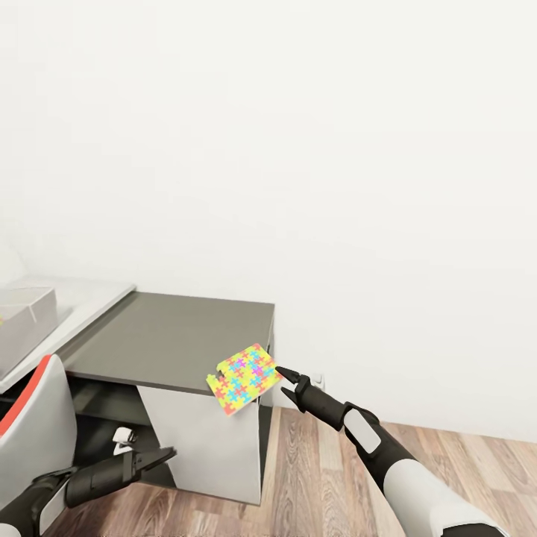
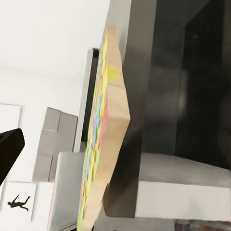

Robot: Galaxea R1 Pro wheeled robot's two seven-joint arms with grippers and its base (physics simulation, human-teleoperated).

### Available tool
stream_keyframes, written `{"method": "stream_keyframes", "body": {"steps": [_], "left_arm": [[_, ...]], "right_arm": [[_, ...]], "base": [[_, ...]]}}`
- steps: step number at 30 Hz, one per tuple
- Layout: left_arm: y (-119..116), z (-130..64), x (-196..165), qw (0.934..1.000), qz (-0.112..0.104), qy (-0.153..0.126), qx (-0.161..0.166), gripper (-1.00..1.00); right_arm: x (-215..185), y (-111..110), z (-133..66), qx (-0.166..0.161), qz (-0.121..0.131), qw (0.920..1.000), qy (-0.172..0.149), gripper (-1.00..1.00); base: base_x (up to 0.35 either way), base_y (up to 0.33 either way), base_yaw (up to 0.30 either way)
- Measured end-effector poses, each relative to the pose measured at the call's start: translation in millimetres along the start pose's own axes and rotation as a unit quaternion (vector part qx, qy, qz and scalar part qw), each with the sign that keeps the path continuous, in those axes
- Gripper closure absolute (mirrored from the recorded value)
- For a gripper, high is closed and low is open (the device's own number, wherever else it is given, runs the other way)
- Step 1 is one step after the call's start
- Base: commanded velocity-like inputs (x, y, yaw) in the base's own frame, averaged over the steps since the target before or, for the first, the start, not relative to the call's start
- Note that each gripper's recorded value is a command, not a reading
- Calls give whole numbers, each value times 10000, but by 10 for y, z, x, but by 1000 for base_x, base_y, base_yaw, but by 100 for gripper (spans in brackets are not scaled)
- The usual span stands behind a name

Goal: Put all the toys in the child's room - the three board games (two on the bed and one on the table), the two jigsaw puzzles on the table, and the tennis ball on the table - inside the toy box on the table in the child's room.

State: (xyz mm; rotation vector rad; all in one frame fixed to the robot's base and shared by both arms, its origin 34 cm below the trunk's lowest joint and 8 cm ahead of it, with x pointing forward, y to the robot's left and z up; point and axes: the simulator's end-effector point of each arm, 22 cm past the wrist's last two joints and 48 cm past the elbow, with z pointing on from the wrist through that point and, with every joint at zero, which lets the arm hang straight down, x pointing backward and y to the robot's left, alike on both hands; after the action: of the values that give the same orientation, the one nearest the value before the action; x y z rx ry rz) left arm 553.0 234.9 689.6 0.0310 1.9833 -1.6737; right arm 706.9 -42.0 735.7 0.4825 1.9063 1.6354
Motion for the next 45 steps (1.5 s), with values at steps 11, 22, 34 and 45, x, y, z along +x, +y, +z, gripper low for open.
{"method": "stream_keyframes", "body": {"steps": [11,22,34,45], "left_arm": [[-3,0,-1,10000,6,-4,4,-100],[2,-1,0,10000,4,-3,-10,-100],[0,0,-1,10000,21,-4,-2,-100],[-3,-1,1,10000,30,-7,3,-100]], "right_arm": [[0,2,-1,-1,-1,10000,-1,-100],[-1,2,-1,0,-5,10000,-5,-100],[-2,1,-1,0,-6,10000,-6,-100],[-13,18,0,-32,20,10000,-24,100]], "base": [[-20,16,0],[79,60,0],[9,5,0],[0,0,0]]}}
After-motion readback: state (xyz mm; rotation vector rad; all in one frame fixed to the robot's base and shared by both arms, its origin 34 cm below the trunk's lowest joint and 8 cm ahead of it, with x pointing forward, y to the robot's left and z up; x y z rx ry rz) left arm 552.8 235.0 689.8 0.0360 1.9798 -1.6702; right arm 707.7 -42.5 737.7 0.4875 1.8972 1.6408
